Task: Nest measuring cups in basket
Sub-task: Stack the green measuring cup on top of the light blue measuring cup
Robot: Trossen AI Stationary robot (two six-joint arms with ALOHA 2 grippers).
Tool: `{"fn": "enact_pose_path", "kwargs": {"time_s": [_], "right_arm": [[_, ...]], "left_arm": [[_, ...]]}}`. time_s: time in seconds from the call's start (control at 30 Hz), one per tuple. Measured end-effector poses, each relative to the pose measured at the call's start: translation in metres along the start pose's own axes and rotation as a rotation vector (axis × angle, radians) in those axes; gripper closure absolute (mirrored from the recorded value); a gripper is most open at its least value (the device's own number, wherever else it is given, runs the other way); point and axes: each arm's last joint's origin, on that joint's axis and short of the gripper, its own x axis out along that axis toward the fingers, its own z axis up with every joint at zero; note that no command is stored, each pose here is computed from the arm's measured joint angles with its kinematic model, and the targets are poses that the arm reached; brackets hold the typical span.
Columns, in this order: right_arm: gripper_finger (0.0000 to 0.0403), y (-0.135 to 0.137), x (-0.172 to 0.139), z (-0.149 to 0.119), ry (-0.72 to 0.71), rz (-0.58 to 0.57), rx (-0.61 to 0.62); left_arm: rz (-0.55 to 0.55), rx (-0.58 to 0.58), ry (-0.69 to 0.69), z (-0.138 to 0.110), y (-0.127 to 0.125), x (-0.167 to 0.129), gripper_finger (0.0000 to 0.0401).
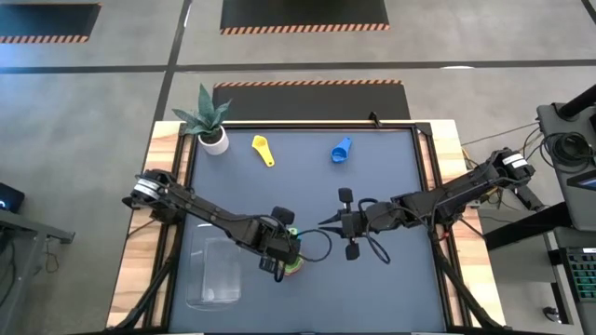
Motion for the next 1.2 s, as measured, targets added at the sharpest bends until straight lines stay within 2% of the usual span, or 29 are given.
{"fn": "enact_pose_path", "kwargs": {"time_s": [0.4,0.67,0.87,1.0,1.2], "right_arm": [[0.0374,0.000,0.000,0.000,0.000,0.000,0.000],[0.0374,0.001,0.000,-0.009,0.080,0.009,0.055],[0.0374,-0.009,0.011,-0.021,0.151,-0.035,0.173],[0.0375,-0.014,0.028,-0.029,0.197,-0.024,0.213],[0.0375,-0.014,0.053,-0.040,0.263,-0.023,0.214]], "left_arm": [[0.049,0.003,0.047,-0.006,0.005,-0.008,0.0401],[0.058,-0.036,-0.103,-0.004,0.018,-0.048,0.0401],[0.116,-0.078,-0.212,-0.011,0.024,-0.073,0.0401],[0.111,-0.117,-0.254,-0.027,0.022,-0.073,0.0401],[0.093,-0.174,-0.266,-0.051,0.013,-0.049,0.0401]]}}
